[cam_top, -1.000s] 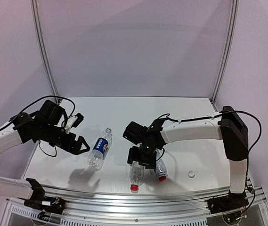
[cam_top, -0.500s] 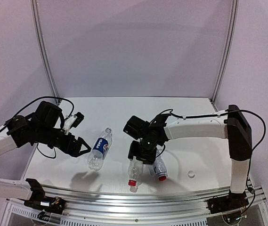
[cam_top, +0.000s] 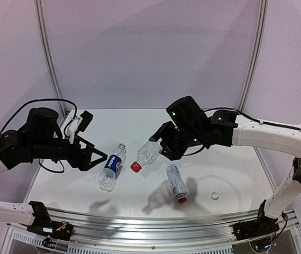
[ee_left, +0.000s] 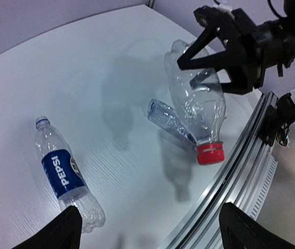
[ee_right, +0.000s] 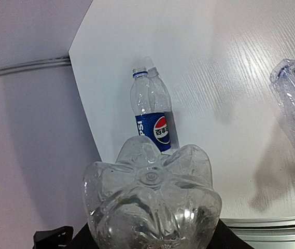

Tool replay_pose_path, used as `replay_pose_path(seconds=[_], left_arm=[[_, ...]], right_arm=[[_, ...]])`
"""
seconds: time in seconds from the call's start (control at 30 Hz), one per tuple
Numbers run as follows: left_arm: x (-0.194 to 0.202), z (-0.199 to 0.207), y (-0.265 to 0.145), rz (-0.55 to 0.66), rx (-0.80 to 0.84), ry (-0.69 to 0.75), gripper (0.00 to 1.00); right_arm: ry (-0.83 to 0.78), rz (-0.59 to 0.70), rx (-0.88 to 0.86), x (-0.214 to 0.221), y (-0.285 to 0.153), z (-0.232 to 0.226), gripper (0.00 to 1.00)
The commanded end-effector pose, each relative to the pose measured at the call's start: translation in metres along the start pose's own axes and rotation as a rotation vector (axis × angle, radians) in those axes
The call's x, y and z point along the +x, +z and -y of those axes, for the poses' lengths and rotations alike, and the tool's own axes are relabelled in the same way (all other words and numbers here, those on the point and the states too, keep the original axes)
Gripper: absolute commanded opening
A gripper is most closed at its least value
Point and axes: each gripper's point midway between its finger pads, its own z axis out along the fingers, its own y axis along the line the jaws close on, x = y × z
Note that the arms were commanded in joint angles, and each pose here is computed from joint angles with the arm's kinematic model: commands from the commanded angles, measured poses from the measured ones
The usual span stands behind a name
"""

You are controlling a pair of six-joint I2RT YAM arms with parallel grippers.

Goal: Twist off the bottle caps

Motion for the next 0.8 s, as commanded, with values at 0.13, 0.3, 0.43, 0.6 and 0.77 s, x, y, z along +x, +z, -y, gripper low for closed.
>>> replay_pose_path(seconds=[0.13, 0.3, 0.43, 0.6, 0.77], left_arm=[[-0.055, 0.014, -0.003, 0.224, -0.043, 0.095, 0.88], [-0.067, 0.024, -0.002, 0.285, -0.037, 0.167, 0.87], [-0.069, 0.032, 0.001, 0.299, -0.011, 0.224, 0.84], [-0.064, 0.037, 0.015, 0.269, 0.02, 0.259, 0.86], [-0.067, 0.052, 0.032, 0.245, 0.092, 0.275, 0.87]], right_arm=[[0.207, 0.058, -0.105, -0.014, -0.008, -0.006, 0.51], [0.251, 0.076, -0.151, -0.019, -0.019, -0.014, 0.5], [0.287, 0.09, -0.176, -0.023, -0.025, -0.017, 0.5], [0.319, 0.094, -0.217, -0.026, -0.031, -0.026, 0.49], [0.34, 0.092, -0.247, -0.027, -0.037, -0.033, 0.48]])
